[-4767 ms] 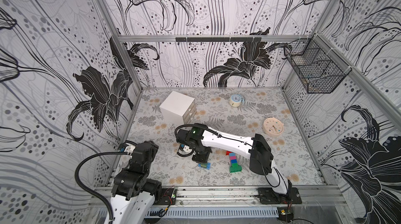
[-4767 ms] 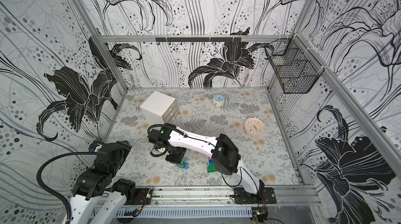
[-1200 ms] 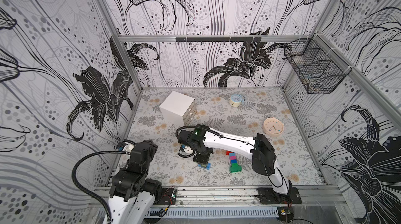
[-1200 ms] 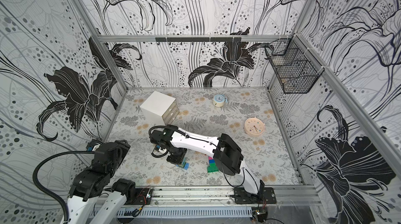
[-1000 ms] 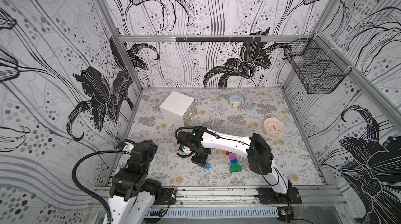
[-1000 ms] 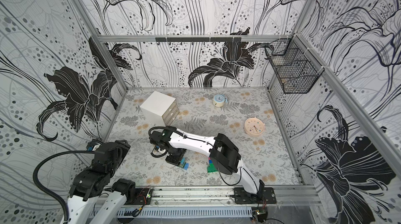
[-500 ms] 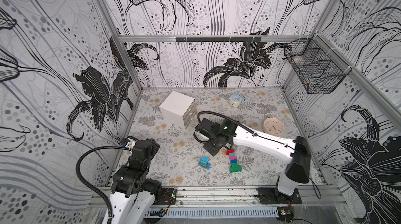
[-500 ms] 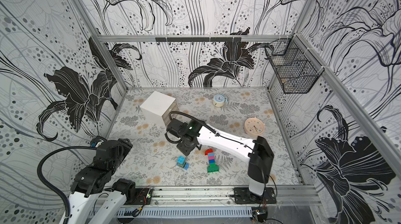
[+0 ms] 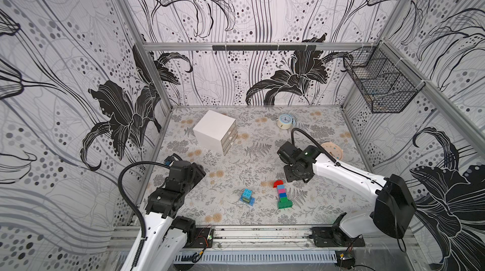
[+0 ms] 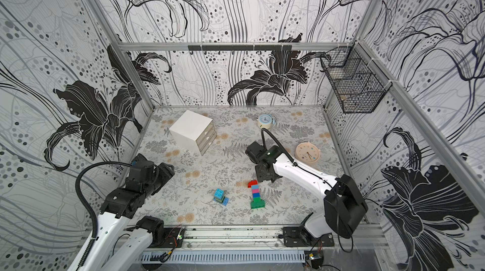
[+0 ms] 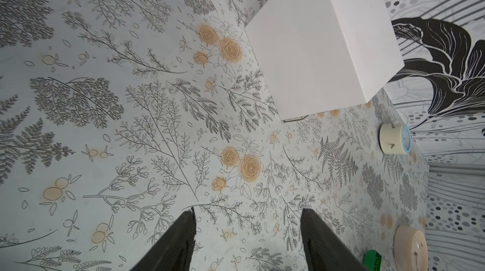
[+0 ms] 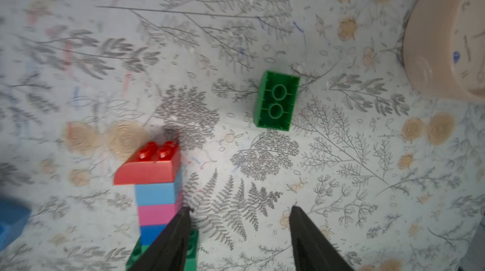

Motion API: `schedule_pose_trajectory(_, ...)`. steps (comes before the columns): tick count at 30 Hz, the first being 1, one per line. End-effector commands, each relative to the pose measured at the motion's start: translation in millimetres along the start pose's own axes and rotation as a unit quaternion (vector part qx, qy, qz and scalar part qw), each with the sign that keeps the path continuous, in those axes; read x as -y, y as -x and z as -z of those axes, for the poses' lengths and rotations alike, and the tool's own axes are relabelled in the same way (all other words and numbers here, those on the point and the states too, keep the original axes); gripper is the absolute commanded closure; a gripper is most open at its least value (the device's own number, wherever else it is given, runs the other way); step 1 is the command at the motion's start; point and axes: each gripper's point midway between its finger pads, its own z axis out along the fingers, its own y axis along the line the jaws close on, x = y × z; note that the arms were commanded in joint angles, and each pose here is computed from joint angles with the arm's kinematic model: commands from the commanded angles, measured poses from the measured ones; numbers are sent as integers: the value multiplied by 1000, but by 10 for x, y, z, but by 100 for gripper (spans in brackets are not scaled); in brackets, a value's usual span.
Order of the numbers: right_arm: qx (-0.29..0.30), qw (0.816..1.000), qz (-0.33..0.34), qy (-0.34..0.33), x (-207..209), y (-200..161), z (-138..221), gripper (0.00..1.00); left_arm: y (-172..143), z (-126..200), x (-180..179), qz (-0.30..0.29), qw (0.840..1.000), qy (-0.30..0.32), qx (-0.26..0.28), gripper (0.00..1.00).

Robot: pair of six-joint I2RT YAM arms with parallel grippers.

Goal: Assemble the number 1 with lego
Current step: Pick up the lego brick from the center of the board.

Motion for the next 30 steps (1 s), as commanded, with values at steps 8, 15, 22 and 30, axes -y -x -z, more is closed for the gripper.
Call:
schedule_pose_trajectory(8, -32, 999, -9, 10, 18, 402, -561, 37, 2, -22, 180, -17, 999, -45, -5, 32)
schedule_pose_trajectory(15, -52, 999, -3, -13, 138, 456, -690, 38, 21, -10, 193, -15, 999, -45, -3, 32)
schedule_pose_trajectory(22, -38, 999, -2, -2, 155, 481, -565, 38, 28, -40, 213, -14, 999, -46, -3, 32)
schedule_pose_trajectory(30, -59, 997, 54, -4, 287, 439, -528, 38, 22, -65, 236, -16, 999, -49, -7, 32)
